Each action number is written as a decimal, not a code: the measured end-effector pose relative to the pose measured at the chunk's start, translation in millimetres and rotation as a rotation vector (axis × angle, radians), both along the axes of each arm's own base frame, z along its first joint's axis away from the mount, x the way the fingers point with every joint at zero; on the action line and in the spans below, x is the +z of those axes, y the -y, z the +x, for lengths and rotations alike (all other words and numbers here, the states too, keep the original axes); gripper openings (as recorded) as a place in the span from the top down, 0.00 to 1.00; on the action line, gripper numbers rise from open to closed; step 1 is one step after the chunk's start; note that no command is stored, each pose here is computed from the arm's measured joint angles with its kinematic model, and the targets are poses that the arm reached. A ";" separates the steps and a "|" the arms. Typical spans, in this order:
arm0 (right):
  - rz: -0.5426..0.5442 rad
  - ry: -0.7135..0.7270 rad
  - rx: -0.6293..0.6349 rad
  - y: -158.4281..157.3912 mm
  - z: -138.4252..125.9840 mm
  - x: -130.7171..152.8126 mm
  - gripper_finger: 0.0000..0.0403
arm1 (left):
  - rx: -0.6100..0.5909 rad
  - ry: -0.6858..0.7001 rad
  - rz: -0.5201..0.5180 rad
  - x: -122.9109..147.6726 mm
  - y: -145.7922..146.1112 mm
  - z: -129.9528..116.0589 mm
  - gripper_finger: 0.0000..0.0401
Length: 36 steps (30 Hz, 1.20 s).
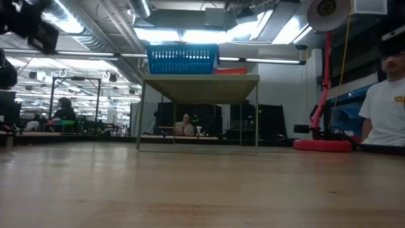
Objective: Pick & Place Office Desk Supplies
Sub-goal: Return to Home Position
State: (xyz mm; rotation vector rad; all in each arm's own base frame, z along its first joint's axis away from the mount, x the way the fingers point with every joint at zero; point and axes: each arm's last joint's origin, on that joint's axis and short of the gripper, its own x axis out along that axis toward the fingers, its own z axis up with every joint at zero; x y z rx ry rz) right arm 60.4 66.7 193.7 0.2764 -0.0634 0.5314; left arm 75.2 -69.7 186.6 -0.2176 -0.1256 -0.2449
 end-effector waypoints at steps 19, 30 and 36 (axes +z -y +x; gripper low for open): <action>0.002 -0.061 0.069 -2.9 4.3 -17.6 0.60 | 0.209 -0.223 0.059 -28.5 -5.0 1.7 0.67; -0.013 -0.057 -0.032 13.8 19.8 -18.5 0.60 | 0.203 -0.231 0.002 -28.7 -4.8 1.7 0.67; -0.010 -0.058 -0.132 22.0 24.6 -18.5 0.60 | 0.203 -0.232 0.003 -28.9 -4.8 1.7 0.67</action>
